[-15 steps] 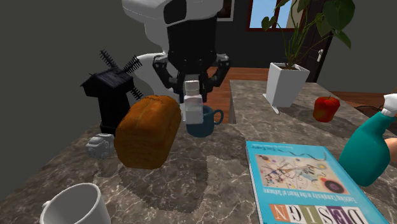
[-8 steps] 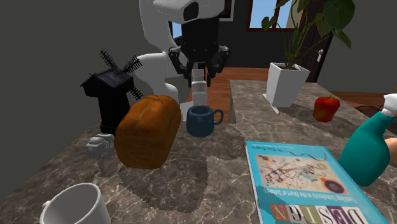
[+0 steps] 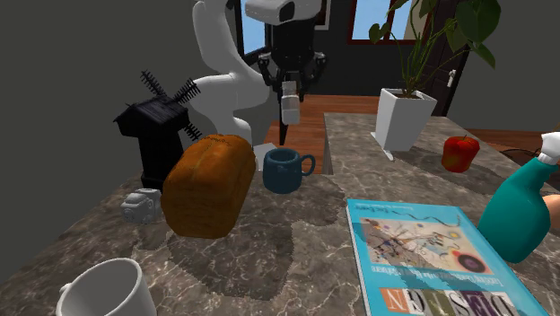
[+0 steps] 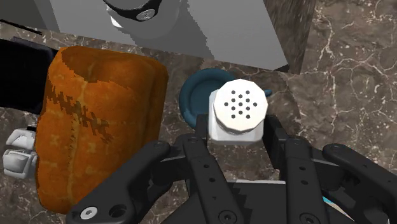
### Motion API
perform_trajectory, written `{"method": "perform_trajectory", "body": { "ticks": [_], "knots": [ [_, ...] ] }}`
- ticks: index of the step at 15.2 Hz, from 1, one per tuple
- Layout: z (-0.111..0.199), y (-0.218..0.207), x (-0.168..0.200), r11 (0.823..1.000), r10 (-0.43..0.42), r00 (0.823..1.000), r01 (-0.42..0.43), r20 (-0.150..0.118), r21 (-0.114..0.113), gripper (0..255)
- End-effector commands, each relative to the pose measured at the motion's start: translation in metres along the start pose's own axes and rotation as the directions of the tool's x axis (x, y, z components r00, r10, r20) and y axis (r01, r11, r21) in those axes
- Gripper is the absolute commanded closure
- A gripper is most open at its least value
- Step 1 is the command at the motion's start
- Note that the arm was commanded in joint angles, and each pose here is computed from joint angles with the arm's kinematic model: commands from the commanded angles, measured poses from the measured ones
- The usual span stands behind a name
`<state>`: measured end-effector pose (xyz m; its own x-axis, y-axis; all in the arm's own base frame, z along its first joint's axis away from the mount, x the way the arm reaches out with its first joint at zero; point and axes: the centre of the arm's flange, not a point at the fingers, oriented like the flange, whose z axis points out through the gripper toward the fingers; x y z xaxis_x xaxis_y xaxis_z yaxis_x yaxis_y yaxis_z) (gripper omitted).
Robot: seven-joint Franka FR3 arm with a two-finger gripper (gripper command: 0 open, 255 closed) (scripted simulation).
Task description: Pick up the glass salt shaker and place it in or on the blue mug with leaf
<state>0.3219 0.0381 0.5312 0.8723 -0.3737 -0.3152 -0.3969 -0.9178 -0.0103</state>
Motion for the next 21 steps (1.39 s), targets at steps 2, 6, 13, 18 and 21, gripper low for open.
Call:
{"method": "perform_trajectory", "body": {
  "ticks": [2,6,13,18,21],
  "knots": [
    [0.013,-0.003,-0.008,1.000,0.002,1.000,-0.002,0.000,0.000,255],
    [0.033,-0.003,-0.001,1.000,0.002,1.000,-0.002,0.000,0.000,255],
    [0.068,-0.002,0.011,1.000,0.002,1.000,-0.002,0.000,0.000,255],
    [0.090,-0.002,0.018,1.000,0.002,1.000,-0.002,0.000,0.000,255],
    [0.090,-0.002,0.018,1.000,0.002,1.000,-0.002,0.000,0.000,255]
  ]
}}
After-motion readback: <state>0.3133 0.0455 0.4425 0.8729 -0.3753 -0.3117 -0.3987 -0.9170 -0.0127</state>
